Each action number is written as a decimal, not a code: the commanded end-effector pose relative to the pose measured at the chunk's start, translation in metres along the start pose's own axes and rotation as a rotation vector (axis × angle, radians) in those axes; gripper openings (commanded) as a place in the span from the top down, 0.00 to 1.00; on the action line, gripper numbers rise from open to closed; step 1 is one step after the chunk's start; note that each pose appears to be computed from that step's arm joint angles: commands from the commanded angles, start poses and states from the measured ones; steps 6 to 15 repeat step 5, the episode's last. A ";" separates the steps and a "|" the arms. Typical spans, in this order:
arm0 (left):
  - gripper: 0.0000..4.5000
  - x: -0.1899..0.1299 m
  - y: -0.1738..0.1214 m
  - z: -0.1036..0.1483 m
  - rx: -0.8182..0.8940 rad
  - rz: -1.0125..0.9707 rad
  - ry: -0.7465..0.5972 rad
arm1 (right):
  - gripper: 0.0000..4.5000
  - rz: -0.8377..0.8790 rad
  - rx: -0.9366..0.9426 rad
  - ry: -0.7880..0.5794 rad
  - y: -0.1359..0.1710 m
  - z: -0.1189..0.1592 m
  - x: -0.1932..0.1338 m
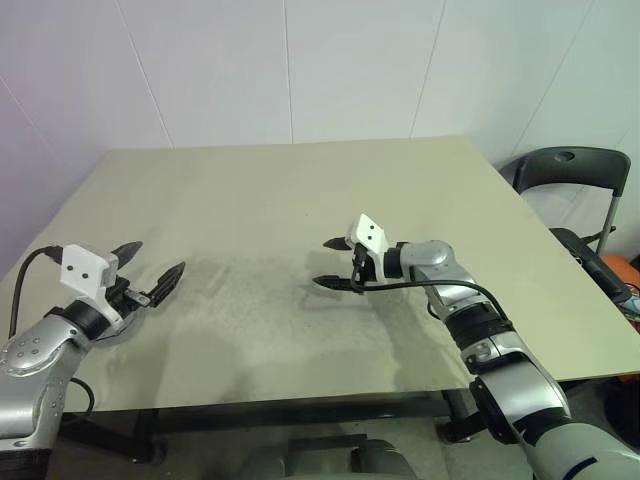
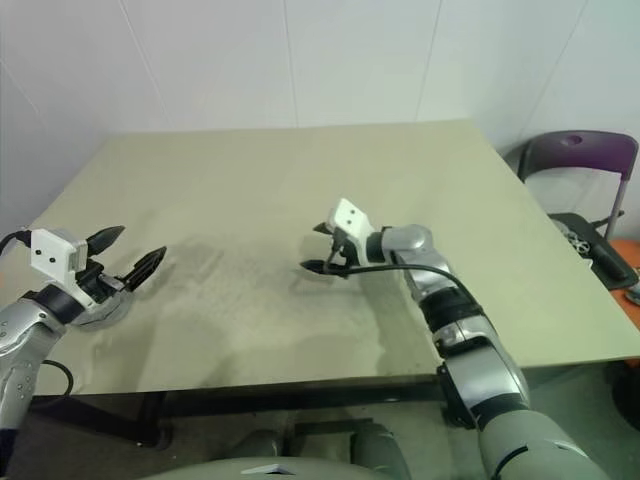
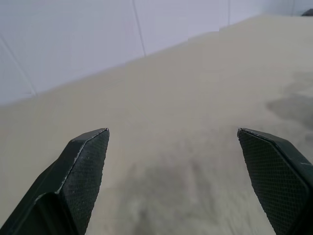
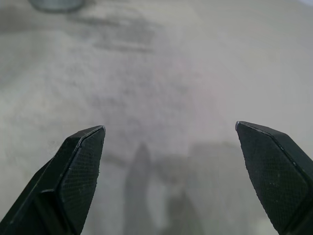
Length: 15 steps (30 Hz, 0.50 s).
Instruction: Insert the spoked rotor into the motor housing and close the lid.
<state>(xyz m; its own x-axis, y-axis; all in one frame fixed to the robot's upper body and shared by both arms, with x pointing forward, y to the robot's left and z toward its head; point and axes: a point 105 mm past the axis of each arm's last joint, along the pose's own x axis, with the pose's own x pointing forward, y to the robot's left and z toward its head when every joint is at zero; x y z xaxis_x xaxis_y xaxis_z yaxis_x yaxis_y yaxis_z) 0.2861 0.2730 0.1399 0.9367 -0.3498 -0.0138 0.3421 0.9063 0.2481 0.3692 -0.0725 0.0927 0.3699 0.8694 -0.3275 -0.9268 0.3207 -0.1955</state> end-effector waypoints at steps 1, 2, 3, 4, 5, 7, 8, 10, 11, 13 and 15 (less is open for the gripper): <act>0.01 0.003 0.003 0.005 0.054 0.023 -0.025 | 0.00 -0.078 0.042 -0.042 -0.011 -0.003 -0.016; 0.01 0.003 0.004 0.004 0.055 0.031 -0.026 | 0.00 -0.087 0.066 -0.047 -0.011 -0.007 -0.018; 0.01 0.003 0.003 0.004 0.046 0.029 -0.025 | 0.00 -0.098 0.074 -0.051 -0.010 -0.009 -0.019; 0.01 0.003 0.002 0.002 0.038 0.025 -0.021 | 0.00 -0.112 0.082 -0.059 -0.008 -0.011 -0.020; 0.01 0.003 0.001 0.002 0.023 0.021 -0.022 | 0.00 -0.126 0.093 -0.071 -0.006 -0.012 -0.021; 0.01 0.003 0.001 0.002 0.023 0.021 -0.022 | 0.00 -0.126 0.093 -0.071 -0.006 -0.012 -0.021; 0.01 0.003 0.001 0.002 0.023 0.021 -0.022 | 0.00 -0.126 0.093 -0.071 -0.006 -0.012 -0.021; 0.01 0.003 0.001 0.002 0.023 0.021 -0.022 | 0.00 -0.126 0.093 -0.071 -0.006 -0.012 -0.021; 0.01 0.003 0.001 0.002 0.023 0.021 -0.022 | 0.00 -0.126 0.093 -0.071 -0.006 -0.012 -0.021; 0.01 0.003 0.001 0.002 0.023 0.021 -0.022 | 0.00 -0.126 0.093 -0.071 -0.006 -0.012 -0.021; 0.01 0.003 0.001 0.002 0.023 0.021 -0.022 | 0.00 -0.126 0.093 -0.071 -0.006 -0.012 -0.021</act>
